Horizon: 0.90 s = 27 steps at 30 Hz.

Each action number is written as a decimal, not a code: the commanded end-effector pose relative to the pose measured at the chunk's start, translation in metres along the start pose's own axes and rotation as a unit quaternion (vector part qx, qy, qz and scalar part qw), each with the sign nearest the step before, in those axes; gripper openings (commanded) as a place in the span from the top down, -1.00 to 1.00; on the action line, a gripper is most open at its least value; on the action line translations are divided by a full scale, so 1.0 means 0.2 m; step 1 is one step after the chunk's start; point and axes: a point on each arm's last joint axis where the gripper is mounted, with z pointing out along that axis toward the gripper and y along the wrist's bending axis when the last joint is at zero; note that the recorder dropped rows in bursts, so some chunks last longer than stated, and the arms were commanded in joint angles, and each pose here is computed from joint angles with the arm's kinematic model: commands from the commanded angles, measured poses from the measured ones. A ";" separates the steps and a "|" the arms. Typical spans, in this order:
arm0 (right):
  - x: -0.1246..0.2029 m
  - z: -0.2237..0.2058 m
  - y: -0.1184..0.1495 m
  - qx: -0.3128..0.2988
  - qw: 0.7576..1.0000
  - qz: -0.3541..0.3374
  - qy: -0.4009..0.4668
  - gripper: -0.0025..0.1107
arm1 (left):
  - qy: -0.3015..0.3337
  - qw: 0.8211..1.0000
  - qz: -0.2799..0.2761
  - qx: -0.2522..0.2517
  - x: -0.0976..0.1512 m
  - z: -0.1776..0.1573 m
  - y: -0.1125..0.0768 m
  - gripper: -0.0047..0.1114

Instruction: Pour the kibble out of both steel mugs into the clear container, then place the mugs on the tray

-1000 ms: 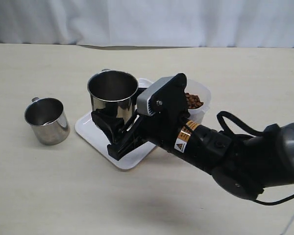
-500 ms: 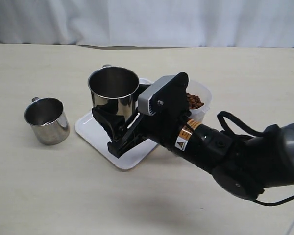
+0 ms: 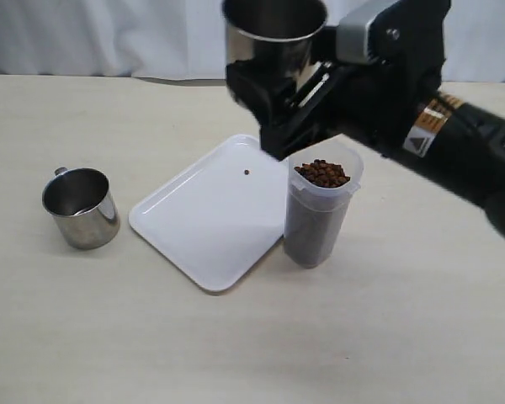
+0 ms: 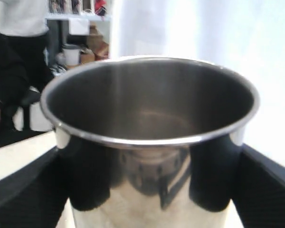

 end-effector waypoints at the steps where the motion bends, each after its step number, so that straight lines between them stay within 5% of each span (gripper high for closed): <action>1: -0.06 -0.01 -0.21 0.013 0.999 -0.016 0.027 0.87 | -0.001 1.000 -0.001 -0.001 0.00 0.00 0.00 0.92; 8: -0.03 0.03 -0.79 -0.090 0.995 0.050 0.010 0.87 | -0.001 1.000 -0.001 -0.001 0.00 0.00 0.00 0.92; 12: 0.18 0.19 -1.09 -0.157 0.984 0.078 0.003 0.87 | -0.001 1.000 -0.001 -0.001 0.00 0.00 0.00 0.92; 15: 0.32 0.34 -1.21 -0.189 0.979 0.066 0.043 0.87 | -0.001 1.000 -0.001 -0.001 0.00 0.00 0.00 0.92; 27: 0.60 0.62 -1.10 -0.271 0.958 0.009 0.088 0.87 | -0.001 1.000 -0.001 -0.001 0.00 0.00 0.00 0.92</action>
